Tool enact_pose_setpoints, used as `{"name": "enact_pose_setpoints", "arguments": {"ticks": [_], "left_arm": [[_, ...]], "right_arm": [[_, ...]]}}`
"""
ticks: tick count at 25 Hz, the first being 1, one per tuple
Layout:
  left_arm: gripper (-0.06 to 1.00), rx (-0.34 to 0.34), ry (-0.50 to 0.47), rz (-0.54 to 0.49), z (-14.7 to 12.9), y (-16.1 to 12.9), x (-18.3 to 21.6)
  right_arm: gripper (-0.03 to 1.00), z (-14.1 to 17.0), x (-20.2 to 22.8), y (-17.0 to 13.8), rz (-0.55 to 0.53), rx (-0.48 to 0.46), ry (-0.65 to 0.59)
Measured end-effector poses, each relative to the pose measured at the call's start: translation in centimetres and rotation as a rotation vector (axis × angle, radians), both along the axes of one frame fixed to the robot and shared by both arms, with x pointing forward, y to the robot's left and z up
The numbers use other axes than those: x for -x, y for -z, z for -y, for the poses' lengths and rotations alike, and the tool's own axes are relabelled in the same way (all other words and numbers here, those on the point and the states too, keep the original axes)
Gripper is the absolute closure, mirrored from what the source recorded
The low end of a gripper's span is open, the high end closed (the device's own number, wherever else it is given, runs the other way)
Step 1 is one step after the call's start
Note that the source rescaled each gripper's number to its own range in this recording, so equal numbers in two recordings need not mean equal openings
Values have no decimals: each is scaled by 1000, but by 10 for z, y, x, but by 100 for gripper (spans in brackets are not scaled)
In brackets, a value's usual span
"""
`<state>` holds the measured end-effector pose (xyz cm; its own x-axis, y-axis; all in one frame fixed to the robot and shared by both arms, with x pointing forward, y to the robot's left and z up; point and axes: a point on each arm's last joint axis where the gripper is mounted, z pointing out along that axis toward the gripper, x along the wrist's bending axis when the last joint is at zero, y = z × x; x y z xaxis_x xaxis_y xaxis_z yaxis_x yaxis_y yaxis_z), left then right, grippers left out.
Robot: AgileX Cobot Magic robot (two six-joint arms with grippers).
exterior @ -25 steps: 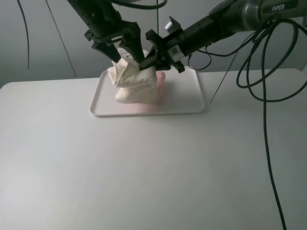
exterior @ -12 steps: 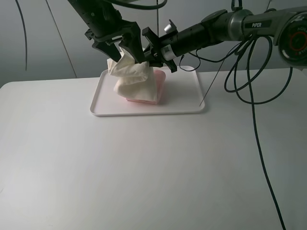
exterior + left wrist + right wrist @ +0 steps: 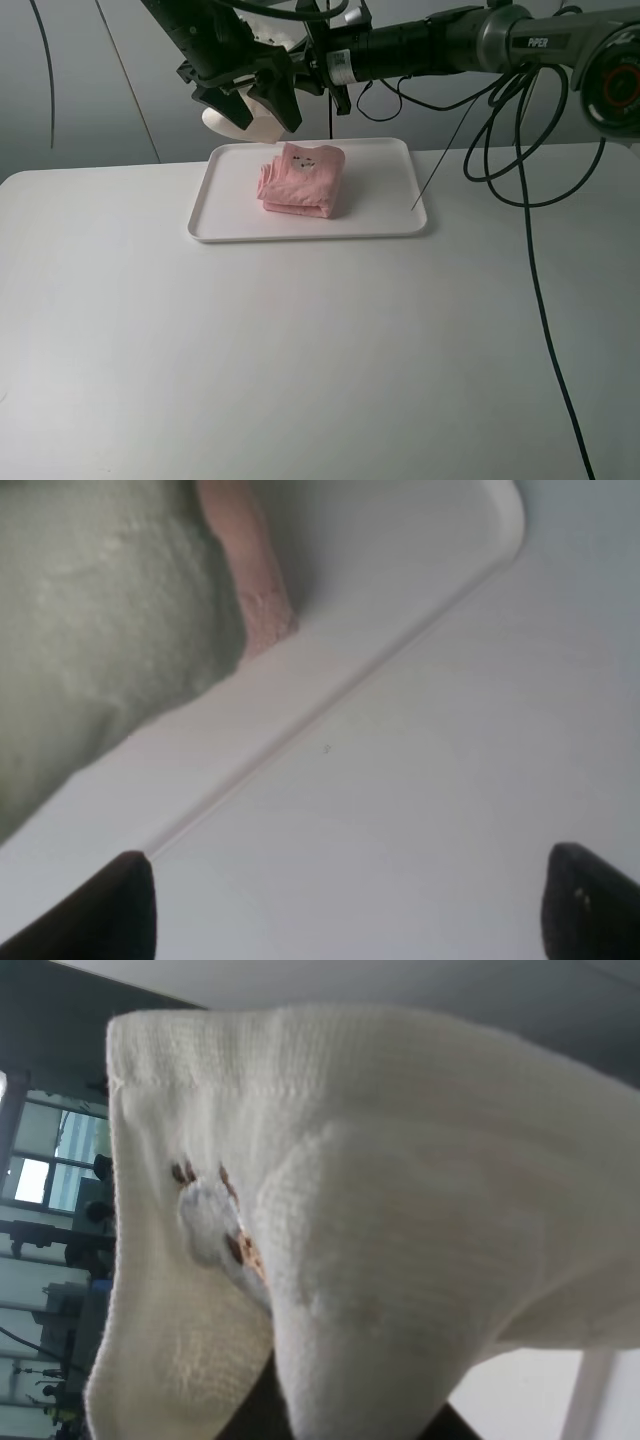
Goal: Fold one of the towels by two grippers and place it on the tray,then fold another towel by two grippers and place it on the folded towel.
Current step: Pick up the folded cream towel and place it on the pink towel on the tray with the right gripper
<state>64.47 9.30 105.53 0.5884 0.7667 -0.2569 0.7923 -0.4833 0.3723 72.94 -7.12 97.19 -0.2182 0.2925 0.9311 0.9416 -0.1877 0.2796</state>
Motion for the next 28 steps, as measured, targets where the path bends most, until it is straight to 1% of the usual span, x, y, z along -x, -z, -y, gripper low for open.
{"name": "enact_pose_setpoints", "arguments": {"ticks": [2,4,10,16,23,25,28], "left_arm": [[-5,0,0,0,0,0,0],[-5,0,0,0,0,0,0],[-5,0,0,0,0,0,0],[-5,4,0,-2,0,0,0],[-5,4,3,-1,0,0,0],[-5,4,3,-1,0,0,0],[-5,4,3,-1,0,0,0]], "right_arm": [[86,0,-1,-4,17,3,1],[86,1,-2,-1,34,47,-1],[86,2,-5,14,19,99,24],[86,3,-7,14,42,111,44],[86,2,-10,6,144,105,28],[86,3,-9,8,160,142,14],[86,5,-7,19,129,236,-17]]}}
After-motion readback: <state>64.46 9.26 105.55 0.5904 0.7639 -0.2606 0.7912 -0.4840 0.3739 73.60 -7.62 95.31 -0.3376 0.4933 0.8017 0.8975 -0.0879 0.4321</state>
